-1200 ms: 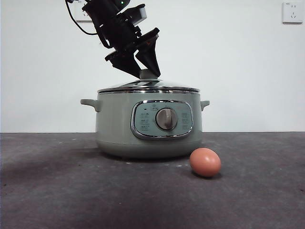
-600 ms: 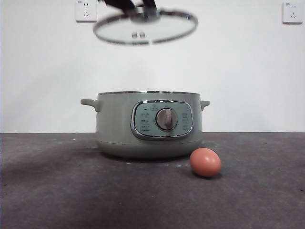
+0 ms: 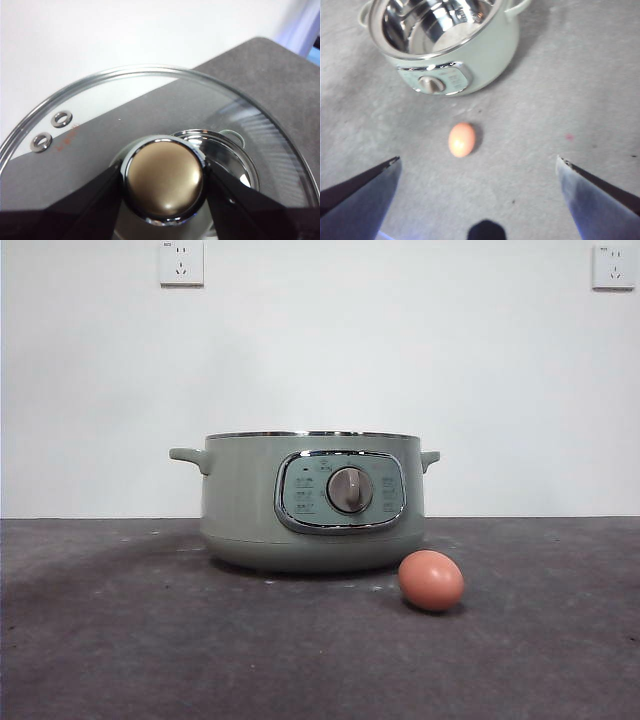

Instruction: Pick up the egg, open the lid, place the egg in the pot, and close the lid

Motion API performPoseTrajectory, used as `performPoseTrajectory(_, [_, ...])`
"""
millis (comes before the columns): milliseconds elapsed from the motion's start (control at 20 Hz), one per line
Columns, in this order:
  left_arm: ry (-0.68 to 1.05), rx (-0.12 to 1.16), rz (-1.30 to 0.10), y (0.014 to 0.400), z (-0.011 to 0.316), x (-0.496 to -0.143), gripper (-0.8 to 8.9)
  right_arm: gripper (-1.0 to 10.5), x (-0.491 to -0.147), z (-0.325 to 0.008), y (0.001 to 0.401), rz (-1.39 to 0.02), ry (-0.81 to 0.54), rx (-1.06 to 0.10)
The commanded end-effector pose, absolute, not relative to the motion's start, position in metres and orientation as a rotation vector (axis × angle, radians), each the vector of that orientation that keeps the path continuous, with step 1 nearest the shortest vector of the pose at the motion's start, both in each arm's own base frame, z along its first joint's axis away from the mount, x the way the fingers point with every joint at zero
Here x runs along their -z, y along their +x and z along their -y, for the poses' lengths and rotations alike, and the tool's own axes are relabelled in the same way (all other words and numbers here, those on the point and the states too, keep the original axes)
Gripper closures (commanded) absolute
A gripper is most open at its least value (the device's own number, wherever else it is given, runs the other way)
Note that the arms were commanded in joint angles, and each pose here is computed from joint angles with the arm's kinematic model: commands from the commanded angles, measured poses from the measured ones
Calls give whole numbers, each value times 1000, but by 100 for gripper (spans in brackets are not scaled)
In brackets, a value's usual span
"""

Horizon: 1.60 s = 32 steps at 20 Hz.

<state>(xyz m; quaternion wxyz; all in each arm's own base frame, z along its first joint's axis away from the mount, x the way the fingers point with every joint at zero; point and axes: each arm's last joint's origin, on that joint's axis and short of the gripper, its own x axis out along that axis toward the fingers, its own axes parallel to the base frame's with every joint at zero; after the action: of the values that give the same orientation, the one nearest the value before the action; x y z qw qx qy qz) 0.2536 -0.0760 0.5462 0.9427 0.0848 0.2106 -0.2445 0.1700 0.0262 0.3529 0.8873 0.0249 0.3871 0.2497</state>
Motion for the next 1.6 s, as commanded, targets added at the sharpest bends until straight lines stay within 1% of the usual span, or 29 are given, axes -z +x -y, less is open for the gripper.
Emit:
performPoseTrajectory(50, [201,483,-422,226,61,-548,820,195,-351,-31,177,-813,53,-543])
performPoseTrajectory(250, [209,471,-462,177,46,-533,820,195,-344,-49,198,-803,36,-608])
performPoseTrajectory(400, [216,444,-485,139,36,-518,820,195,-332,-70,214,-844,12,-660])
performPoseTrajectory(450, [221,420,-498,128,33,-511,820,195,-326,-77,219,-868,-10,-663])
performPoseTrajectory(650, [177,402,-527,87,24,-479,820,195,-296,-114,241,-958,-92,-700])
performPoseTrajectory(800, [166,382,-544,66,18,-458,820,195,-268,-137,255,-1038,-161,-677])
performPoseTrajectory(1000, [129,370,-552,47,14,-443,820,197,-228,-157,268,-1164,-239,-629])
performPoseTrajectory(1100, [126,369,-534,40,13,-443,821,224,-212,-162,275,-1208,-243,-607])
performPoseTrajectory(1200, [125,369,-526,37,12,-443,820,283,-201,-164,279,-1231,-245,-603])
performPoseTrajectory(1450, [120,368,-527,37,12,-443,821,291,-188,-168,285,-1255,-226,-584])
performPoseTrajectory(1500, [120,368,-527,37,12,-443,821,316,-187,-168,285,-1259,-220,-574])
performPoseTrajectory(1600, [121,367,-527,37,12,-443,821,476,-186,-168,284,-1268,-212,-567])
